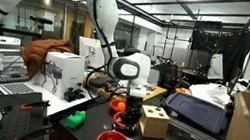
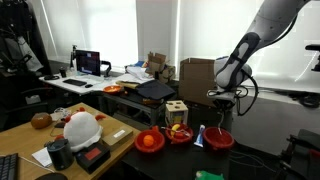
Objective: Remove the spoon from the bowl
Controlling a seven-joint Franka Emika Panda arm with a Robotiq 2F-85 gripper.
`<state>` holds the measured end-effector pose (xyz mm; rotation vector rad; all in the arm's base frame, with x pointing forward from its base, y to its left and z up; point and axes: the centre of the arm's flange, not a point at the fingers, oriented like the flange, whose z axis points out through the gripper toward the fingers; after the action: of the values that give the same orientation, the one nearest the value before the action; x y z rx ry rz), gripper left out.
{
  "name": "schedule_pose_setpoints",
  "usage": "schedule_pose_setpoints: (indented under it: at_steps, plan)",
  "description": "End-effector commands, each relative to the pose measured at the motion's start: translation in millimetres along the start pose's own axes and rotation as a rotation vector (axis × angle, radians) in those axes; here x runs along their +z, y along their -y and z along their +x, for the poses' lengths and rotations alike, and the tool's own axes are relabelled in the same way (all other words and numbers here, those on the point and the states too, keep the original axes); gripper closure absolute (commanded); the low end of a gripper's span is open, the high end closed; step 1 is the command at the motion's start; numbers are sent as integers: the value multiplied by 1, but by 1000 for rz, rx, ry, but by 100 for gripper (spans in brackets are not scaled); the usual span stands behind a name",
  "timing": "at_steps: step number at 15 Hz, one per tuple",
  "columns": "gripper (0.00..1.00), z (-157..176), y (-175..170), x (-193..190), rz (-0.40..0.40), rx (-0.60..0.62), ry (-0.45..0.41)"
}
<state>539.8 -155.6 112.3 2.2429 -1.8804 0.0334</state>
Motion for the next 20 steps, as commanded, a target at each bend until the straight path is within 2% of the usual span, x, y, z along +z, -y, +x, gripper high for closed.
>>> schedule_pose_setpoints:
  at_steps: [1, 5, 9, 12, 16, 20]
  plan:
    - [98, -25, 6, -48, 94, -165, -23]
    - [98, -62, 58, -73, 162, -350, -36]
    - [98, -110, 118, -87, 210, -523, 8]
    - [98, -147, 149, -95, 224, -634, 45]
    - [98, -188, 168, -103, 203, -756, 118]
    - [98, -229, 159, -99, 166, -894, 191]
